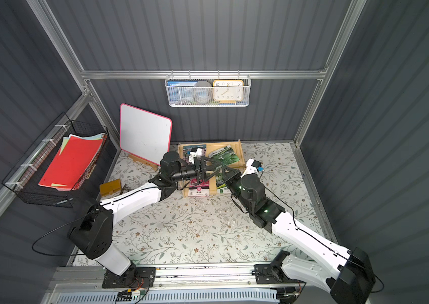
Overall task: Take the seed bag off the shelf
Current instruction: Pick up the seed packet from the shelf.
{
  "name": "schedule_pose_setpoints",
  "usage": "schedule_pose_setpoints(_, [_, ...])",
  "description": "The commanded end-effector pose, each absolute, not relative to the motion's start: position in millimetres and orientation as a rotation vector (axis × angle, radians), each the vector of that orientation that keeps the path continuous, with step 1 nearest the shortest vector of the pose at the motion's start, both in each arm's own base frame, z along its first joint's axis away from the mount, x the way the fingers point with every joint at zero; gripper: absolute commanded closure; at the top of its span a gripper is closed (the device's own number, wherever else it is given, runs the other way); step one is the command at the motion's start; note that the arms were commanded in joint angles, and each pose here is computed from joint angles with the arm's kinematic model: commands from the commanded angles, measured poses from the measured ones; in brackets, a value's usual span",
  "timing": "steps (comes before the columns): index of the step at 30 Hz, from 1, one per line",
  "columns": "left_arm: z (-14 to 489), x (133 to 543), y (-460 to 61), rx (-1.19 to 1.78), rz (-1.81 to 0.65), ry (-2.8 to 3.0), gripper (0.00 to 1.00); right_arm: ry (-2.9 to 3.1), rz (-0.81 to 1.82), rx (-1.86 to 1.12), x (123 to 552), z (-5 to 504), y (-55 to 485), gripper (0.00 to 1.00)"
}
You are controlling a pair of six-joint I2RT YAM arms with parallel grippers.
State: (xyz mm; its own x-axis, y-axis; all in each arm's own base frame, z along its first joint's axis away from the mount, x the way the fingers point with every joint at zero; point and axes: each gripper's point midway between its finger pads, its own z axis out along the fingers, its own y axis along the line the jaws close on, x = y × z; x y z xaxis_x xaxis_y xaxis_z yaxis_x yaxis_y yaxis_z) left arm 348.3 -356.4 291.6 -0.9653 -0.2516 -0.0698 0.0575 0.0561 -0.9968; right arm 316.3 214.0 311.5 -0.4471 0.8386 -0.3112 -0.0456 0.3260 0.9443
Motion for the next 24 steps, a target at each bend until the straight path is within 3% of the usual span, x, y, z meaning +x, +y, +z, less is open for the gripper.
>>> schedule_pose_setpoints(1, [311,353,-360,-0.143,-2.02,2.037,0.51,1.69,1.26,0.72,312,313,211,1.0])
schedule_pose_setpoints(13, [316,362,-364,-0.132,-2.013,2.009,0.74,1.702,1.26,0.729,308,306,208,1.0])
schedule_pose_setpoints(22, [317,364,-367,-0.117,-2.016,2.0,0.99,1.696,1.259,0.737,307,303,206,1.0])
schedule_pose_setpoints(24, [319,364,-367,-0.113,-2.016,1.997,1.0,1.693,1.255,0.738,307,303,204,1.0])
